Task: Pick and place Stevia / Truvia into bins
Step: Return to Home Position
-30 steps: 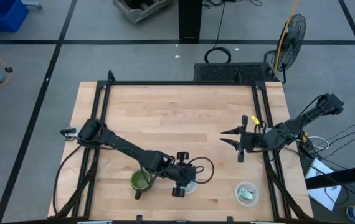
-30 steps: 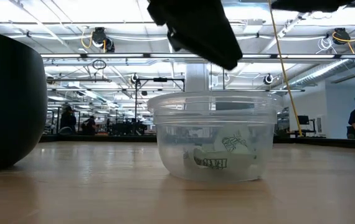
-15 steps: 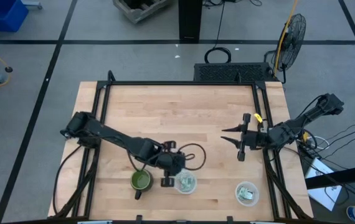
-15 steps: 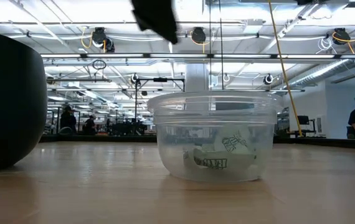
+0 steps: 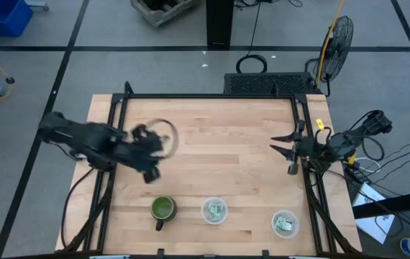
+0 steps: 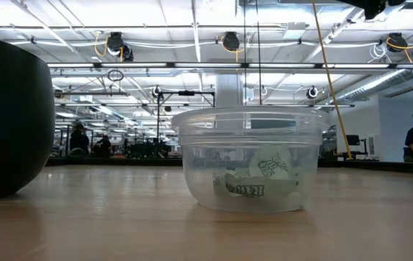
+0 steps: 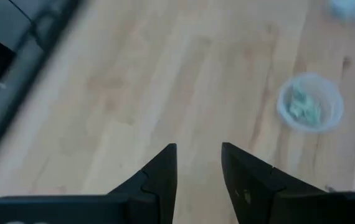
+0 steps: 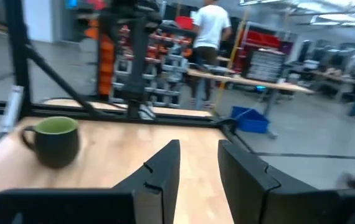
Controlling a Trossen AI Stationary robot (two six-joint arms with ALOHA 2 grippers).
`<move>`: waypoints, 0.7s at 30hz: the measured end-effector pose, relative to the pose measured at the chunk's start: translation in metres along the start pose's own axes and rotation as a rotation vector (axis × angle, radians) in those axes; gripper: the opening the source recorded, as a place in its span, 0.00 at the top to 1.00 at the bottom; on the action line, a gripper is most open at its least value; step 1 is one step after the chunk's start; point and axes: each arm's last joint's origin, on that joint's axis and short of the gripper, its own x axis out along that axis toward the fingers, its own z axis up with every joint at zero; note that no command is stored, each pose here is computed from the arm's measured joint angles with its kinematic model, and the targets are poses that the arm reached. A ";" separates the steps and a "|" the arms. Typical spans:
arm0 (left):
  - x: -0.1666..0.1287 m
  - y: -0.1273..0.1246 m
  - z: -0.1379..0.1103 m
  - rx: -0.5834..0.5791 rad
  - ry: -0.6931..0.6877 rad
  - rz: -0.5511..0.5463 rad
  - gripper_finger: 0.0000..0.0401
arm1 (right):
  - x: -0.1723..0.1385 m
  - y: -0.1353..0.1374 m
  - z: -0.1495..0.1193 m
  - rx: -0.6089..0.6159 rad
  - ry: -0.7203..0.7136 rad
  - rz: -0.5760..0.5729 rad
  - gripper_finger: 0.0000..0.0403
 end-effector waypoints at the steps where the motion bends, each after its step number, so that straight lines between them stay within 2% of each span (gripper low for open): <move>1: -0.012 0.006 -0.004 -0.015 -0.040 0.008 0.67 | -0.003 -0.003 0.000 0.014 -0.002 0.019 0.74; 6: -0.060 0.032 -0.028 -0.068 -0.162 -0.024 0.67 | -0.018 -0.013 0.000 0.076 -0.018 0.122 0.74; 10: -0.070 0.047 -0.053 -0.082 -0.222 -0.045 0.67 | -0.024 -0.019 -0.004 0.071 -0.004 0.133 0.74; 14: -0.059 0.063 -0.085 -0.150 -0.266 -0.028 0.67 | -0.026 -0.020 -0.005 0.107 0.006 0.134 0.74; 18: -0.033 0.074 -0.118 -0.221 -0.315 -0.031 0.67 | -0.024 -0.018 -0.010 0.100 0.032 0.138 0.74; 21: -0.011 0.080 -0.140 -0.225 -0.345 -0.064 0.67 | -0.021 -0.013 -0.017 0.070 0.046 0.151 0.74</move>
